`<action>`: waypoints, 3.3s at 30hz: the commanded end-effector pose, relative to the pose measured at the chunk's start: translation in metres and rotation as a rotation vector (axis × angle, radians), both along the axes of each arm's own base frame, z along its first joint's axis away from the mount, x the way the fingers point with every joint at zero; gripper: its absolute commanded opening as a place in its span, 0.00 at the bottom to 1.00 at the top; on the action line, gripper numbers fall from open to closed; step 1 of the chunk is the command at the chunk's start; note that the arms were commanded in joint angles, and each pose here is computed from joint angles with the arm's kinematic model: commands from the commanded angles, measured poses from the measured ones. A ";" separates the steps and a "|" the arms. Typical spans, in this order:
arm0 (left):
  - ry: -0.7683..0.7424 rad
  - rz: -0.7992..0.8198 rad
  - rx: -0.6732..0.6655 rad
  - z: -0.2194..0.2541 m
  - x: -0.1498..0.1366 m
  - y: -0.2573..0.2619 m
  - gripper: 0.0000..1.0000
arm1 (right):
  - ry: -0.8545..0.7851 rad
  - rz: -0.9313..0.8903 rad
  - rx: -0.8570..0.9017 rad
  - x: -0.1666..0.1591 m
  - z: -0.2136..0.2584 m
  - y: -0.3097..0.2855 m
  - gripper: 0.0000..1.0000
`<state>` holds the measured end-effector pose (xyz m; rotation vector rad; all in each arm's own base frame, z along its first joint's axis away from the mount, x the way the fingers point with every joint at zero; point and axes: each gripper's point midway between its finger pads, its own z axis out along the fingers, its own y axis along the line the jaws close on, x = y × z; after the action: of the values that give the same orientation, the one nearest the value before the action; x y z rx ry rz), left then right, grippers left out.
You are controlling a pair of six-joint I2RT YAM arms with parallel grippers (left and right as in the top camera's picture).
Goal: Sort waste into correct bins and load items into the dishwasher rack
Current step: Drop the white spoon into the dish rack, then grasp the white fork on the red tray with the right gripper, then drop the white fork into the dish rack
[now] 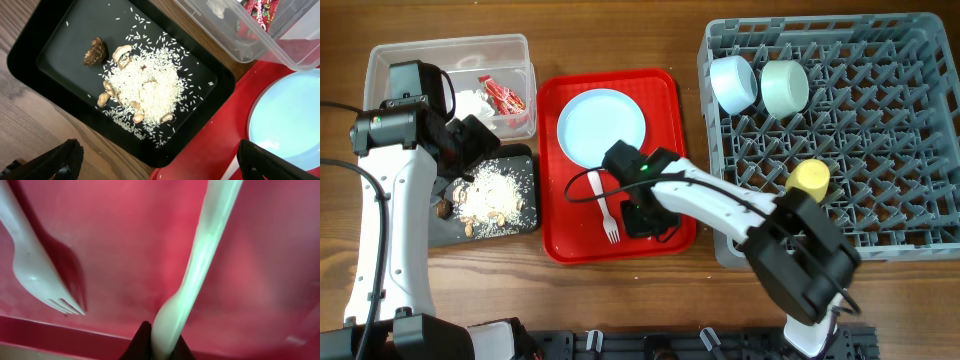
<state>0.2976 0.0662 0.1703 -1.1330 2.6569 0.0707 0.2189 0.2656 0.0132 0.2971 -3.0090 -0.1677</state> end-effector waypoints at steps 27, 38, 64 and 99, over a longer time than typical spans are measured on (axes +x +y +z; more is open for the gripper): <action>-0.008 0.015 0.008 0.003 0.000 0.003 1.00 | -0.321 -0.216 -0.183 0.068 0.089 -0.171 0.40; -0.008 0.015 0.008 0.003 0.000 0.003 1.00 | -0.530 0.028 0.301 0.112 0.168 -0.046 0.40; -0.009 0.015 0.008 0.003 0.000 0.003 1.00 | -0.069 0.243 0.135 -0.003 -0.026 0.069 0.58; -0.008 0.015 0.008 0.003 0.000 0.003 1.00 | -0.384 -0.154 -0.105 0.089 0.108 -0.129 0.04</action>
<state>0.2975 0.0662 0.1703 -1.1332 2.6573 0.0709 0.3151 0.1521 0.1372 0.0673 -3.4605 -0.0242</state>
